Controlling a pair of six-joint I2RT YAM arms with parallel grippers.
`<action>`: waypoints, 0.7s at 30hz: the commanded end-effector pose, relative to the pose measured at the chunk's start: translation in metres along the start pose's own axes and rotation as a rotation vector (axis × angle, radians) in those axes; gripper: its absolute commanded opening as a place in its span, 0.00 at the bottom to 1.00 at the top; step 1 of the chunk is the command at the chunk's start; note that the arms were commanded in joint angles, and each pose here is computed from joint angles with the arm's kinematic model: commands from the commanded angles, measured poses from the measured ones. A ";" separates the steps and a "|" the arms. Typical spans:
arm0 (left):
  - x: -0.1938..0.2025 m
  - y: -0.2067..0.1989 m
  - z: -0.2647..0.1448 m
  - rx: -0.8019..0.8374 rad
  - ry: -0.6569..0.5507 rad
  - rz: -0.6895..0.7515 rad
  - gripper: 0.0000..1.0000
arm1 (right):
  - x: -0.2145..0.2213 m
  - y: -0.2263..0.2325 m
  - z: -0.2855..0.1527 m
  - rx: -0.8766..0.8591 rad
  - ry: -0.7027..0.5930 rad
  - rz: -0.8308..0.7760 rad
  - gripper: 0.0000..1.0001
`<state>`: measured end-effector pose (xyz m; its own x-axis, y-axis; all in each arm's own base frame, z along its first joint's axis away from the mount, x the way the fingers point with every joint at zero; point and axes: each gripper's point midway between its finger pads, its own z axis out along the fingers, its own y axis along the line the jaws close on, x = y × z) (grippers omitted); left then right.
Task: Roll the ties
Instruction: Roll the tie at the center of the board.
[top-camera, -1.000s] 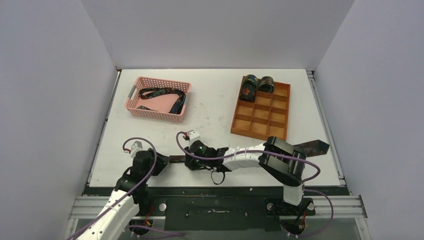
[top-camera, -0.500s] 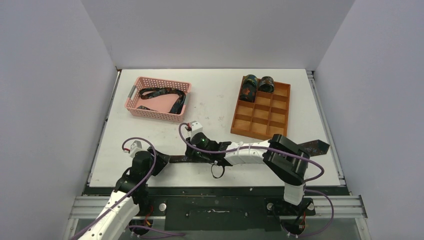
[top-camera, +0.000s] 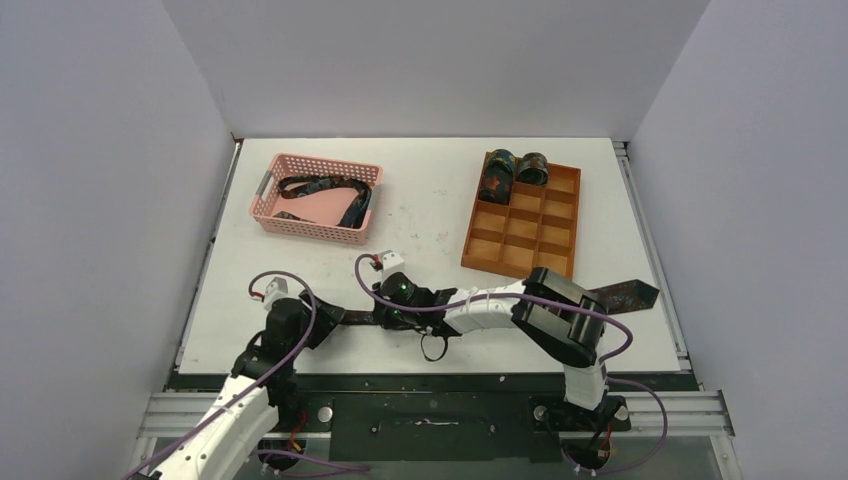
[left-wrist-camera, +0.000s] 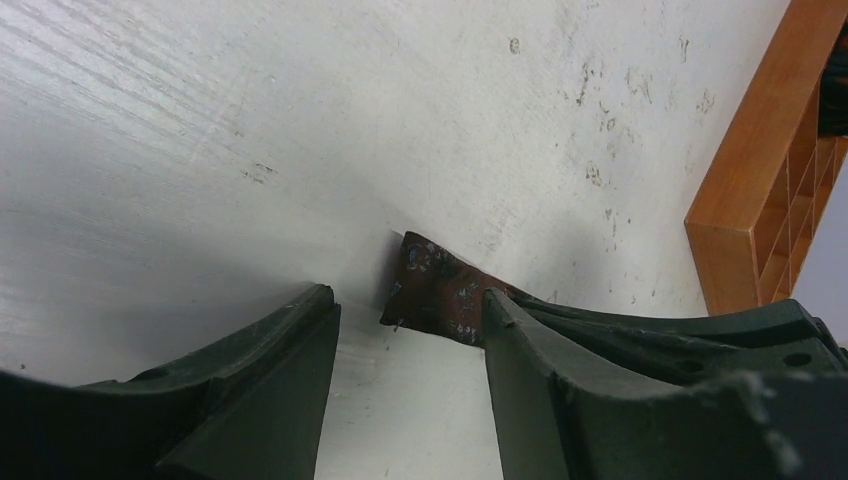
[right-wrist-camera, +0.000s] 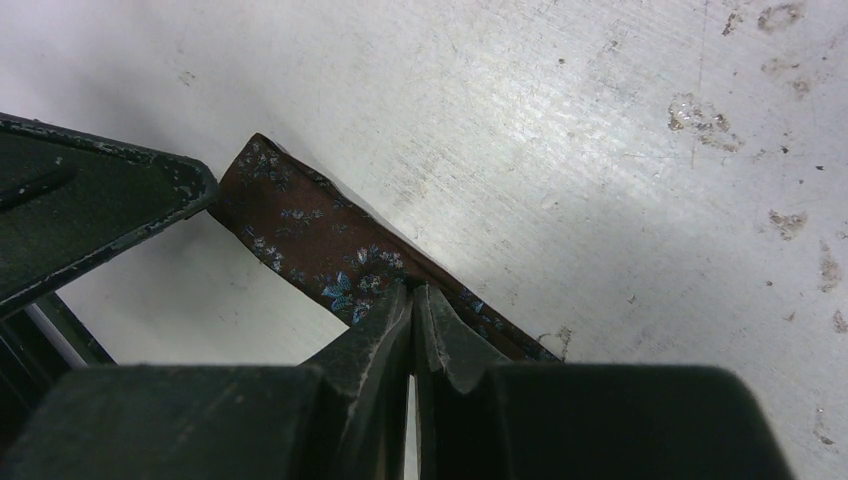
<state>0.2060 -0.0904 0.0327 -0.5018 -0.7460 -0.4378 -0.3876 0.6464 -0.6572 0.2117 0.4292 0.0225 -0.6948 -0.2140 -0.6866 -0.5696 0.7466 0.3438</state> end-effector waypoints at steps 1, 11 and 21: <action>-0.007 -0.015 0.002 0.059 -0.017 0.004 0.50 | 0.022 -0.018 -0.001 0.056 0.030 -0.009 0.05; -0.001 -0.012 0.011 0.082 0.000 -0.056 0.45 | 0.034 -0.022 -0.005 0.058 0.037 -0.010 0.05; 0.004 -0.005 0.016 0.081 0.042 -0.084 0.32 | 0.035 -0.021 -0.006 0.052 0.036 -0.013 0.05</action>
<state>0.2178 -0.0949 0.0236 -0.4880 -0.7900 -0.3712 -0.3917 0.5783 -0.7157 0.2110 0.4281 0.0208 -0.6772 -0.1655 -0.7170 -0.5679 0.7372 0.3662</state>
